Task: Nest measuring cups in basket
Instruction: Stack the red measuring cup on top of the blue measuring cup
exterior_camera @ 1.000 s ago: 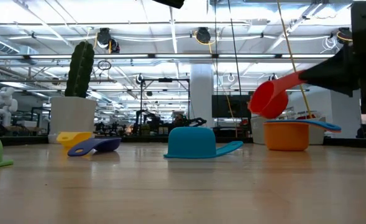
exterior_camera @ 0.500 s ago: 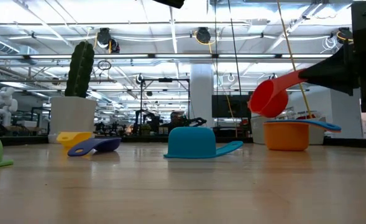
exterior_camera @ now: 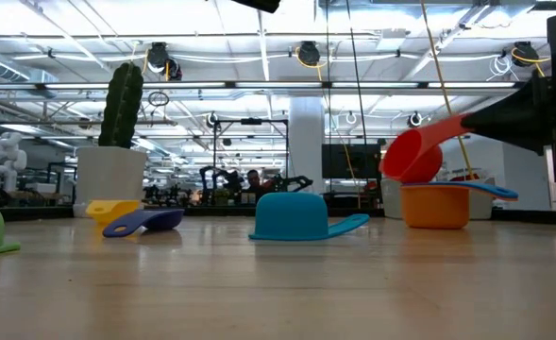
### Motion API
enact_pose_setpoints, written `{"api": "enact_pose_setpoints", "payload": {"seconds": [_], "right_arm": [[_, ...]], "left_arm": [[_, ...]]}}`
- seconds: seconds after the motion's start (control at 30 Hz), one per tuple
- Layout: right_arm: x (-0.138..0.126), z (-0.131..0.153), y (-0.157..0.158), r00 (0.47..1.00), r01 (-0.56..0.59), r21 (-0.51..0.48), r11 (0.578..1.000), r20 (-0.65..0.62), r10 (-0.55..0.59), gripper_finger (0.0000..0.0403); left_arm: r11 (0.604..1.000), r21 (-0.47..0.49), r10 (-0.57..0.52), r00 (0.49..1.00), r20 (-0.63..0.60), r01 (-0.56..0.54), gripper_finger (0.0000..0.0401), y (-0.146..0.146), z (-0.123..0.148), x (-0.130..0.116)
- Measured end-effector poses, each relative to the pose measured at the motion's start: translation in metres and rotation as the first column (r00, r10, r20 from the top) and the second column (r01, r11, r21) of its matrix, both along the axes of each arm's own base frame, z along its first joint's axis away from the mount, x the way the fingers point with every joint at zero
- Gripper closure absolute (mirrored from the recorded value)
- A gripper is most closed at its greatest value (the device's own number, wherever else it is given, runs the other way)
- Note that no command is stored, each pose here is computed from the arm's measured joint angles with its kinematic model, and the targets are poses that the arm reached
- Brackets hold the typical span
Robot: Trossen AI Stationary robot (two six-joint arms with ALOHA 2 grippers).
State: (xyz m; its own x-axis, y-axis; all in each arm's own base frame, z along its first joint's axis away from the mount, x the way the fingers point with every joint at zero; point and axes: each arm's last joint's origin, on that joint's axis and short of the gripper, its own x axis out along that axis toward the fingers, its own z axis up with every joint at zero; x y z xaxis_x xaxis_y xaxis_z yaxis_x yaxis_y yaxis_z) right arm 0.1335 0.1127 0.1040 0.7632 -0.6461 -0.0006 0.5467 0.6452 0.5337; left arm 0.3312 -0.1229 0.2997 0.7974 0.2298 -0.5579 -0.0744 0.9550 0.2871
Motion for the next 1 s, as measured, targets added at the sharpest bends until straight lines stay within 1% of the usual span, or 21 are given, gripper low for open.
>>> {"api": "enact_pose_setpoints", "payload": {"seconds": [1.0], "right_arm": [[0.0002,0.0005,0.0009,1.0,-0.008,0.028,1.0,0.017,0.007,0.0394]], "left_arm": [[1.0,-0.009,0.006,1.0,0.003,-0.006,0.0311,0.0,0.0,0.0]]}}
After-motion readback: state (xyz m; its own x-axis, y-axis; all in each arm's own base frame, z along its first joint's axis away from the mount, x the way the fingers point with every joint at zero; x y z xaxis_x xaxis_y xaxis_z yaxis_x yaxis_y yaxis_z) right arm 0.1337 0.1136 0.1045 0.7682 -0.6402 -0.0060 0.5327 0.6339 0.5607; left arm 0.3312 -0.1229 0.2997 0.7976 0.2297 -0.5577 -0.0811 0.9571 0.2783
